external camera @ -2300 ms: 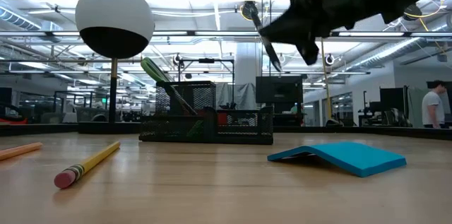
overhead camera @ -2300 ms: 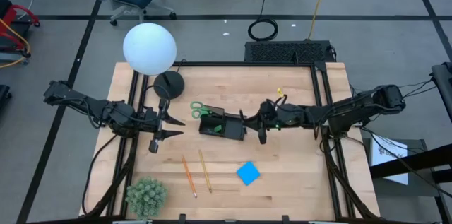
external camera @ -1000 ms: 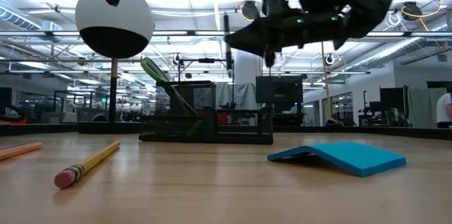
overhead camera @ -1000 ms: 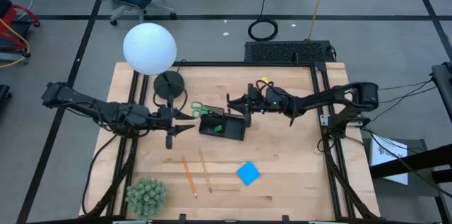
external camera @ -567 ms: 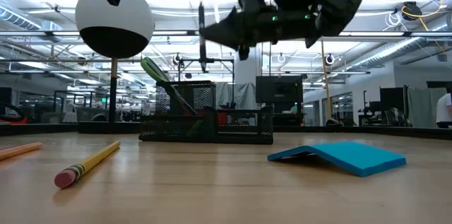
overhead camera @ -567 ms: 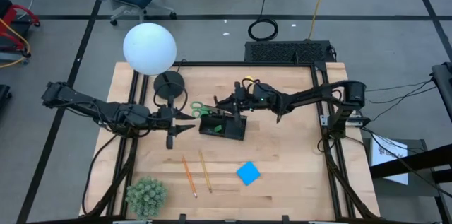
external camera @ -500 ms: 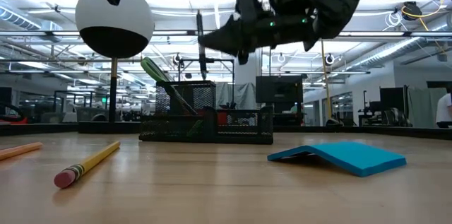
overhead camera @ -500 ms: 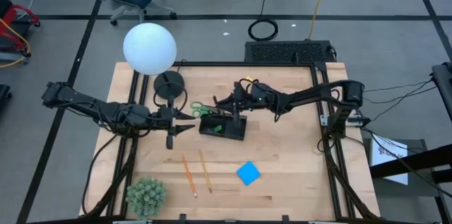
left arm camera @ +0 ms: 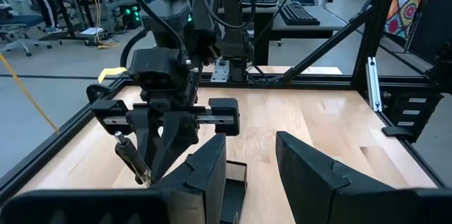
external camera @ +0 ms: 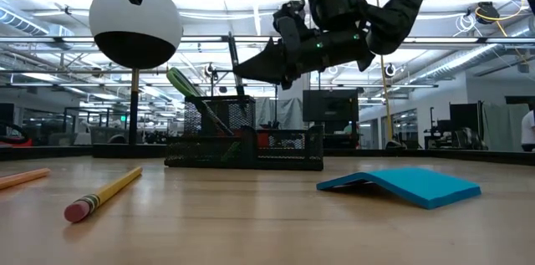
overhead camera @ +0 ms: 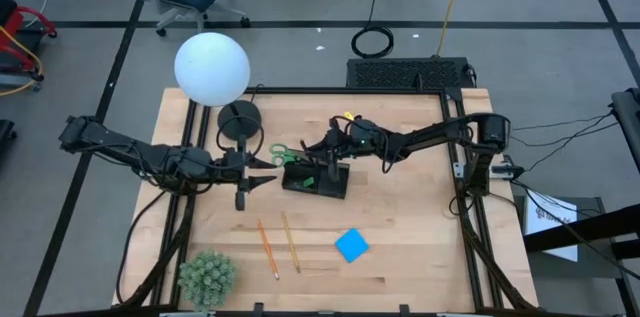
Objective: Pick and place office supplies into organizer
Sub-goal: Put the black pen into the black desk organizer, then put the orange pencil into the black desk organizer
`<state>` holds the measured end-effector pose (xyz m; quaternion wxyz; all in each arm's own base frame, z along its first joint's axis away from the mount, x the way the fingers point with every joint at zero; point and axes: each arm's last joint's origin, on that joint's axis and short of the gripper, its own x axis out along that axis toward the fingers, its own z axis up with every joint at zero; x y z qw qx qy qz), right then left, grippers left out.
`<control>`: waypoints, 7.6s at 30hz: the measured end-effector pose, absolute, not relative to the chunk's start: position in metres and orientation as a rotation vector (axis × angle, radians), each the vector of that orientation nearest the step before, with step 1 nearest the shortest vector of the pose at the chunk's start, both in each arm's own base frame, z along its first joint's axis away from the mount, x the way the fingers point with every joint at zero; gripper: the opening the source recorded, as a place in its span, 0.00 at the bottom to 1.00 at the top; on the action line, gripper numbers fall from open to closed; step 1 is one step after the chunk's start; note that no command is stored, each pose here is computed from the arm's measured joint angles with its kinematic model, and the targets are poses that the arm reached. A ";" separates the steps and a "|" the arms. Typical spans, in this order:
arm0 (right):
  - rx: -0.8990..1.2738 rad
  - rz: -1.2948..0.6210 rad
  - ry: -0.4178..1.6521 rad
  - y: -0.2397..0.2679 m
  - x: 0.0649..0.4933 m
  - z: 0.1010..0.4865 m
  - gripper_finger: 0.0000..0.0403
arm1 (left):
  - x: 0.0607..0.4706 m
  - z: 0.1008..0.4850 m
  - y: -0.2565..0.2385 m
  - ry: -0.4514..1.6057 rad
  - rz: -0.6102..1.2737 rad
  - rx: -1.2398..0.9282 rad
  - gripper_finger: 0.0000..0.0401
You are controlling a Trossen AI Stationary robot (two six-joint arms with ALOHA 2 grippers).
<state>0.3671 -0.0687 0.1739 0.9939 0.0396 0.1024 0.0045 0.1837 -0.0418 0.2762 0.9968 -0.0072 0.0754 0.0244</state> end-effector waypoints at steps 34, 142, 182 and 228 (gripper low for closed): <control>0.115 0.014 0.261 -0.062 0.367 0.169 0.31 | 0.184 0.276 -0.042 0.151 0.050 -0.020 0.33; 0.014 0.143 0.309 0.027 0.348 0.213 0.39 | 0.244 0.160 -0.158 1.173 -0.762 0.734 0.33; 0.014 0.144 0.315 0.028 0.348 0.212 0.39 | 0.255 0.137 -0.158 1.155 -0.897 0.799 0.33; 0.011 0.145 0.314 0.028 0.348 0.212 0.39 | 0.261 0.138 -0.157 1.132 -0.894 0.685 0.00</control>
